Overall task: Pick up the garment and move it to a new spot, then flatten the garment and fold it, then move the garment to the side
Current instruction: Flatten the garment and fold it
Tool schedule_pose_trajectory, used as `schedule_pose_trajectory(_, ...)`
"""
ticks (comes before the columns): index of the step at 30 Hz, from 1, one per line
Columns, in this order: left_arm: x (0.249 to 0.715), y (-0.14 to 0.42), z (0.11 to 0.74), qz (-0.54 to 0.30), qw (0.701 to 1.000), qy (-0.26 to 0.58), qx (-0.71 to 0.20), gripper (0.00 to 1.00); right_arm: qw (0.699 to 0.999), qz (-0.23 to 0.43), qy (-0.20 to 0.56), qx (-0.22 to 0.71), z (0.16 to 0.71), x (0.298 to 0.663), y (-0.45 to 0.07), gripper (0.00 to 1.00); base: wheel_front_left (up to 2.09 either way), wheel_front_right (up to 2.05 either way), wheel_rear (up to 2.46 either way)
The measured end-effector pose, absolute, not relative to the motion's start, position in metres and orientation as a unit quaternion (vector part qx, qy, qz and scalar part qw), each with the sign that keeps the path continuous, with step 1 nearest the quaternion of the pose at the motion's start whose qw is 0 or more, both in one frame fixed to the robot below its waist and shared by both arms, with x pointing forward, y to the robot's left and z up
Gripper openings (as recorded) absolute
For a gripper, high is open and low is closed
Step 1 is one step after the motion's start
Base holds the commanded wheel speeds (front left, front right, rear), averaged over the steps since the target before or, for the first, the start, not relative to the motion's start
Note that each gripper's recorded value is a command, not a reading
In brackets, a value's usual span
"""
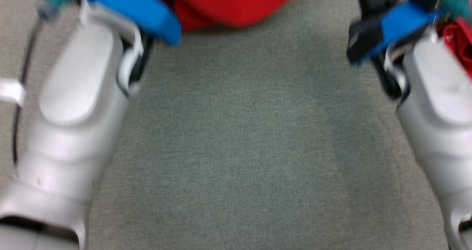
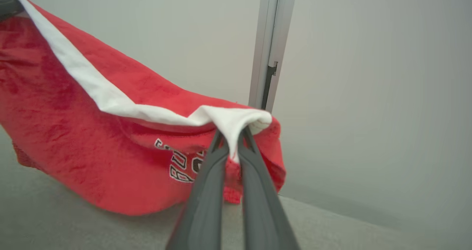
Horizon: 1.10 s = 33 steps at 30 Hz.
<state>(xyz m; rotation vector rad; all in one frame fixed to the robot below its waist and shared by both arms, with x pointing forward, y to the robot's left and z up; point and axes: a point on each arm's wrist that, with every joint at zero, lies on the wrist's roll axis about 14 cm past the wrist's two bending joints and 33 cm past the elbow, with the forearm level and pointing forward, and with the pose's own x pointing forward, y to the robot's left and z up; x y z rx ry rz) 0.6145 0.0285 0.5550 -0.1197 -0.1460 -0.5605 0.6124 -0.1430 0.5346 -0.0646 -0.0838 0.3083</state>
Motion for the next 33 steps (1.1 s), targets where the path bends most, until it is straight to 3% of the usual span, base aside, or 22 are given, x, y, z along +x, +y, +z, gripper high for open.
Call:
schedule_pose_trajectory(8,0.511,0.053,0.485,-0.238,0.966,0.007,-0.103,0.00,0.986,0.167,0.019,-0.002,0.480,0.526,-0.141,0.00,0.00,0.00,0.00)
schedule_pose_trajectory(19,0.373,0.060,0.436,-0.218,0.961,0.103,-0.132,0.00,0.977,0.186,0.105,0.019,0.427,0.401,-0.139,0.00,0.00,0.00,0.00)
schedule_pose_trajectory(27,0.331,0.063,0.441,-0.209,0.961,0.113,-0.142,0.00,0.979,0.152,0.124,0.056,0.425,0.347,-0.149,0.00,0.00,0.00,0.00)
schedule_pose_trajectory(33,0.323,0.059,0.450,-0.218,0.960,0.106,-0.142,0.00,0.982,0.135,0.116,0.065,0.439,0.336,-0.150,0.00,0.00,0.00,0.00)
